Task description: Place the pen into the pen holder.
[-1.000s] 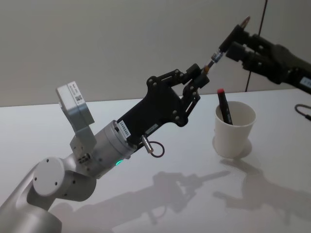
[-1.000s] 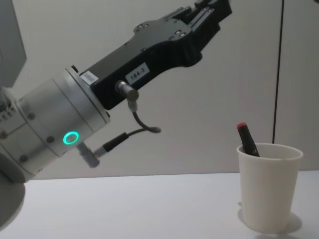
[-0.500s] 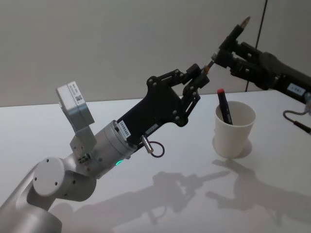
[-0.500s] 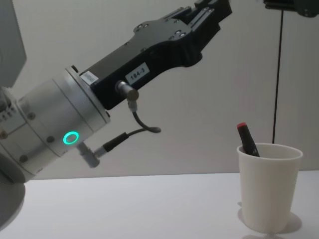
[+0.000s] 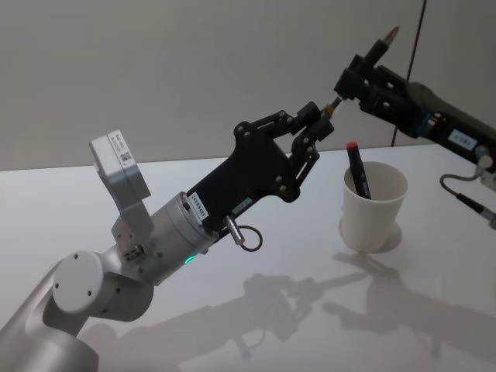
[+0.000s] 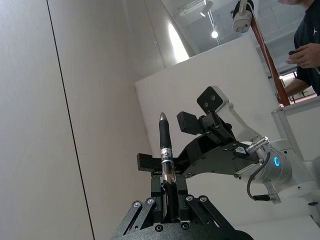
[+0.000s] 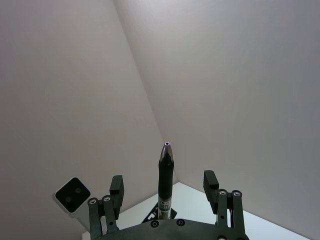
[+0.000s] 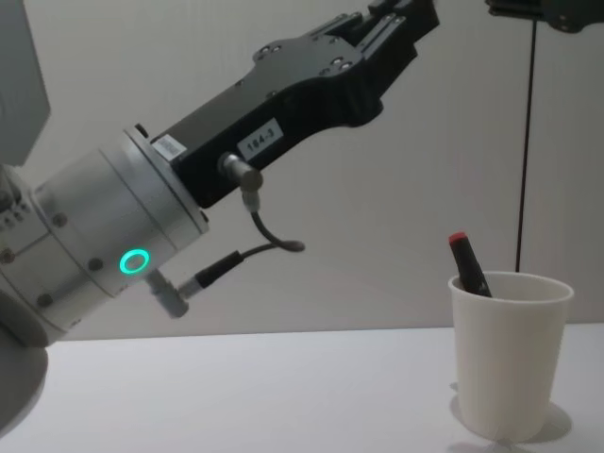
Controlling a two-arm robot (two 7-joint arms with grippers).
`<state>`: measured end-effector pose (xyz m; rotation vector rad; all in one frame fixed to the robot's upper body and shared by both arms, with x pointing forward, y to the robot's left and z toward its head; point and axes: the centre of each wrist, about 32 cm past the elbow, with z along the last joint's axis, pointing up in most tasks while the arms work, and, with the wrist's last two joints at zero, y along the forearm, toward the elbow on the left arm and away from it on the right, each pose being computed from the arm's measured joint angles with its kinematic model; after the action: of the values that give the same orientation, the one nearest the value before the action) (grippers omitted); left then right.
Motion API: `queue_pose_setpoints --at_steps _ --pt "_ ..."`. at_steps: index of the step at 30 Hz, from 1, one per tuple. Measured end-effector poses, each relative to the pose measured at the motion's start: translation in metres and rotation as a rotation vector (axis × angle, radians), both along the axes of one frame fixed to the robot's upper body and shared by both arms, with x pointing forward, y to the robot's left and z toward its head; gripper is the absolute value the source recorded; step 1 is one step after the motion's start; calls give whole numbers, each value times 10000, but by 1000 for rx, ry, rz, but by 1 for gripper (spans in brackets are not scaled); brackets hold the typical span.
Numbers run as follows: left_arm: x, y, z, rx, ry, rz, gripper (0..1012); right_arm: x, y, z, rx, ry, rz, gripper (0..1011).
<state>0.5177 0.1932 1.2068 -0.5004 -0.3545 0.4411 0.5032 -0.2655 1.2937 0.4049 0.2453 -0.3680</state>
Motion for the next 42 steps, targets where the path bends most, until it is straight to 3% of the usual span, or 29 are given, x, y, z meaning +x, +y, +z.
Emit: queue_pose_setpoints --at_steps 6,10,20,24,28,36,42 --pt "0 0 0 0 0 0 169 -7 26 -4 10 8 0 1002" --pt "0 0 0 0 0 0 170 -10 37 -6 14 11 0 945" --pt "0 0 0 0 0 0 170 -15 53 -10 20 16 0 681" --pt "0 0 0 0 0 0 170 -16 56 -10 22 17 -1 508" --pt "0 0 0 0 0 0 170 -17 59 -9 23 18 -1 427" --pt "0 0 0 0 0 -1 169 -17 63 -10 24 19 -2 148" --pt "0 0 0 0 -1 -1 170 -18 64 -10 24 20 -1 131"
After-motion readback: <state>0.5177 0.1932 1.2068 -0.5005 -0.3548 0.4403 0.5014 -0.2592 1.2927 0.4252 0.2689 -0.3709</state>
